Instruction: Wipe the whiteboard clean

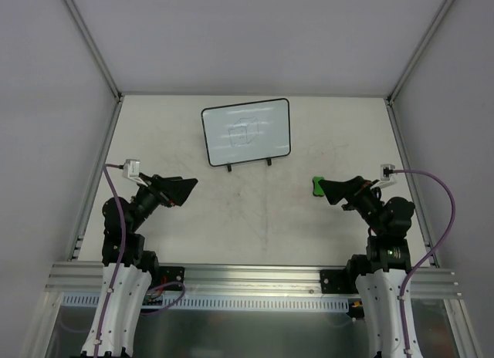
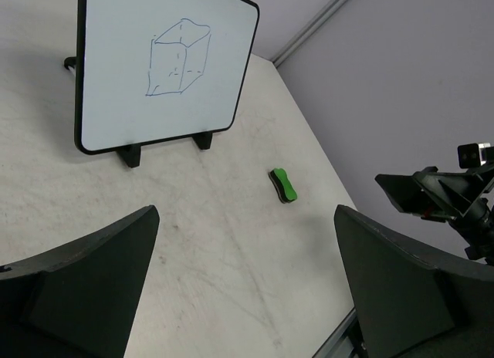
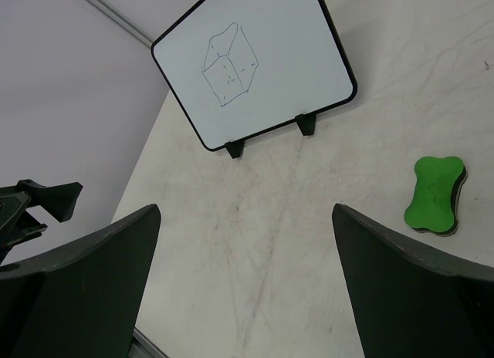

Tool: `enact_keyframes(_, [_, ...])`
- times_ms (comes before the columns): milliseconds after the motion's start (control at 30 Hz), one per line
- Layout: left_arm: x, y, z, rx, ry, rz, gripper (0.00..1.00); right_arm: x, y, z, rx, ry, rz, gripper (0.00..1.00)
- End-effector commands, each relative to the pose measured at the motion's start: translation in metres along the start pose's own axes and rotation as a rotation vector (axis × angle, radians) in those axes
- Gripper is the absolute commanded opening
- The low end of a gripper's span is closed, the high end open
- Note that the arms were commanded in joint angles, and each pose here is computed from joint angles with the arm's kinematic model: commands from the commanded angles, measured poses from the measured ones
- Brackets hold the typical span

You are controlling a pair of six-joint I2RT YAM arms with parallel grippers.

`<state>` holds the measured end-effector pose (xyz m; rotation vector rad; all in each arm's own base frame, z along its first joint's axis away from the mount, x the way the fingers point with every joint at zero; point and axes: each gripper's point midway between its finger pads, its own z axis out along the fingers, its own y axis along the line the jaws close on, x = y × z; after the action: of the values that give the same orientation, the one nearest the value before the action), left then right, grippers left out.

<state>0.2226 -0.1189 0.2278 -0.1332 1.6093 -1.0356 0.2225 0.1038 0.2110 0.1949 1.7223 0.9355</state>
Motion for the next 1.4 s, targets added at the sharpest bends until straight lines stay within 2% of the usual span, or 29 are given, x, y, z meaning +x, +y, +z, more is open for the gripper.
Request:
enact_keyframes(0, [-0.009, -0.017, -0.002, 0.055, -0.006, 0.065, 0.99, -0.005, 0.005, 0.0, -0.019, -0.017, -0.035, 0.99])
enact_keyframes(100, [-0.01, -0.02, -0.003, 0.068, -0.006, 0.075, 0.99, -0.001, 0.013, -0.002, -0.067, 0.014, -0.086, 0.99])
enact_keyframes(200, [-0.008, -0.021, -0.002, 0.073, 0.006, 0.081, 0.99, -0.001, 0.008, -0.003, -0.024, 0.037, -0.098, 0.99])
enact_keyframes(267, [-0.009, -0.018, -0.001, 0.063, 0.006, 0.088, 0.99, 0.009, -0.005, 0.001, 0.045, 0.129, -0.062, 0.99])
enact_keyframes(333, [-0.02, -0.008, 0.004, -0.001, -0.033, 0.083, 0.99, 0.011, -0.015, 0.008, 0.101, 0.215, -0.051, 0.99])
enact_keyframes(367, [-0.017, 0.004, 0.008, -0.053, -0.012, 0.054, 0.99, 0.015, -0.017, 0.009, 0.11, 0.257, -0.043, 0.98])
enact_keyframes(433, [-0.022, 0.012, 0.015, -0.095, -0.01, 0.028, 0.99, 0.017, -0.017, 0.015, 0.116, 0.29, -0.059, 0.96])
enact_keyframes(533, [-0.022, 0.027, 0.033, -0.111, 0.016, 0.003, 0.99, 0.006, -0.018, 0.02, 0.205, 0.28, -0.131, 0.96])
enact_keyframes(667, [-0.018, 0.062, 0.064, -0.187, 0.086, -0.036, 0.99, 0.008, -0.018, 0.03, 0.29, 0.399, -0.217, 0.98])
enact_keyframes(800, [-0.028, 0.09, 0.094, -0.242, 0.131, 0.02, 0.99, 0.016, -0.043, 0.054, 0.44, 0.493, -0.254, 0.99])
enact_keyframes(833, [-0.042, 0.086, 0.106, -0.224, 0.122, 0.046, 0.99, 0.017, -0.048, 0.059, 0.46, 0.506, -0.253, 0.99])
enact_keyframes(900, [-0.039, 0.099, 0.12, -0.229, 0.164, 0.042, 0.99, 0.011, -0.055, 0.068, 0.512, 0.509, -0.253, 0.96])
enact_keyframes(1067, [-0.064, 0.104, 0.153, -0.196, 0.133, 0.088, 0.99, 0.022, -0.079, 0.085, 0.573, 0.588, -0.278, 0.93])
enact_keyframes(1100, [-0.075, 0.1, 0.159, -0.156, 0.103, 0.093, 0.99, 0.018, -0.086, 0.085, 0.617, 0.576, -0.296, 0.92])
enact_keyframes(1167, [-0.077, 0.095, 0.169, -0.078, 0.123, 0.072, 0.99, 0.022, -0.093, 0.089, 0.618, 0.609, -0.316, 0.83])
enact_keyframes(1233, [-0.092, 0.09, 0.175, -0.014, 0.099, 0.025, 0.99, 0.027, -0.098, 0.092, 0.632, 0.63, -0.314, 0.81])
enact_keyframes(1267, [-0.085, 0.092, 0.176, 0.018, 0.129, -0.012, 0.99, 0.032, -0.105, 0.093, 0.648, 0.65, -0.309, 0.77])
enact_keyframes(1300, [-0.088, 0.091, 0.176, 0.035, 0.123, -0.027, 0.99, 0.033, -0.109, 0.094, 0.665, 0.654, -0.317, 0.66])
enact_keyframes(1367, [-0.091, 0.093, 0.177, 0.065, 0.091, -0.046, 0.99, 0.035, -0.114, 0.095, 0.679, 0.662, -0.319, 0.65])
